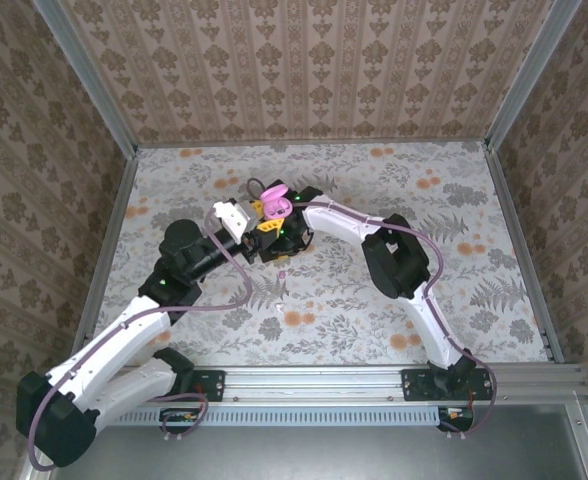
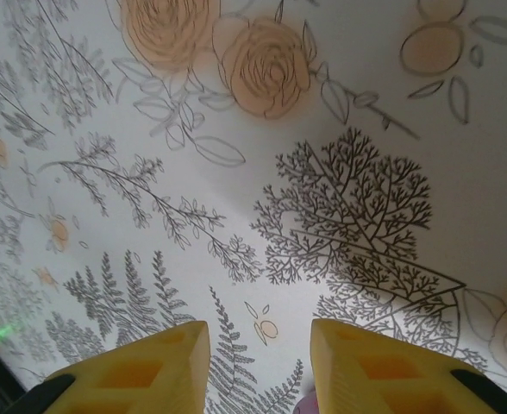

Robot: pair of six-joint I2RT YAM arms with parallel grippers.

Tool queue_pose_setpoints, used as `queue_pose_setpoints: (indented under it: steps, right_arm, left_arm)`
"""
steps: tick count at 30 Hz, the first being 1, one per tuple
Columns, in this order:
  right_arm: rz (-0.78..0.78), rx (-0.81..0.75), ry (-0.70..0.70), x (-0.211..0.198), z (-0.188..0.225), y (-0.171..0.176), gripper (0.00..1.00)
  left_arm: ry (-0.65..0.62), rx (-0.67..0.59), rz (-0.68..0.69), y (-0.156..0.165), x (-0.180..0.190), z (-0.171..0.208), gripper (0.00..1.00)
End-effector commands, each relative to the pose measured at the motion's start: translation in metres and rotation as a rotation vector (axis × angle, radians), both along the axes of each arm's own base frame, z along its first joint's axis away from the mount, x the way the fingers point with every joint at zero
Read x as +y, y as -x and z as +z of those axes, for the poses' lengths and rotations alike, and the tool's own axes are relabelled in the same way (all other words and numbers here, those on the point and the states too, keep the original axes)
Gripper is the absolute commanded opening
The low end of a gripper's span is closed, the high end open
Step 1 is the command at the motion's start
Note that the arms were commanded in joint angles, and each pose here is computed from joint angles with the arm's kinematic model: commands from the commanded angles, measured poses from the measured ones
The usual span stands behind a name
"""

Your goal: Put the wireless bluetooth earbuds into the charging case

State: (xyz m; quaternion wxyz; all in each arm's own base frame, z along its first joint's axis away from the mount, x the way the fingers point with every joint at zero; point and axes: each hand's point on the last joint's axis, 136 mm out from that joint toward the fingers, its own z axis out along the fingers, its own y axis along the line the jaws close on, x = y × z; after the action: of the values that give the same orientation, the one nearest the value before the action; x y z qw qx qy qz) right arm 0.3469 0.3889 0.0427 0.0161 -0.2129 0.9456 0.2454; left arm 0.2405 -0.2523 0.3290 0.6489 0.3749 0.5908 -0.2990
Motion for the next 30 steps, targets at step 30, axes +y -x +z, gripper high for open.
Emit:
queue_pose_setpoints:
  steps: [30]
  right_arm:
    - [0.132, -0.005, 0.231, -0.038, -0.018, 0.038, 0.31]
  left_arm:
    - [0.009, -0.021, 0.005, -0.005, 0.0, 0.006, 0.33]
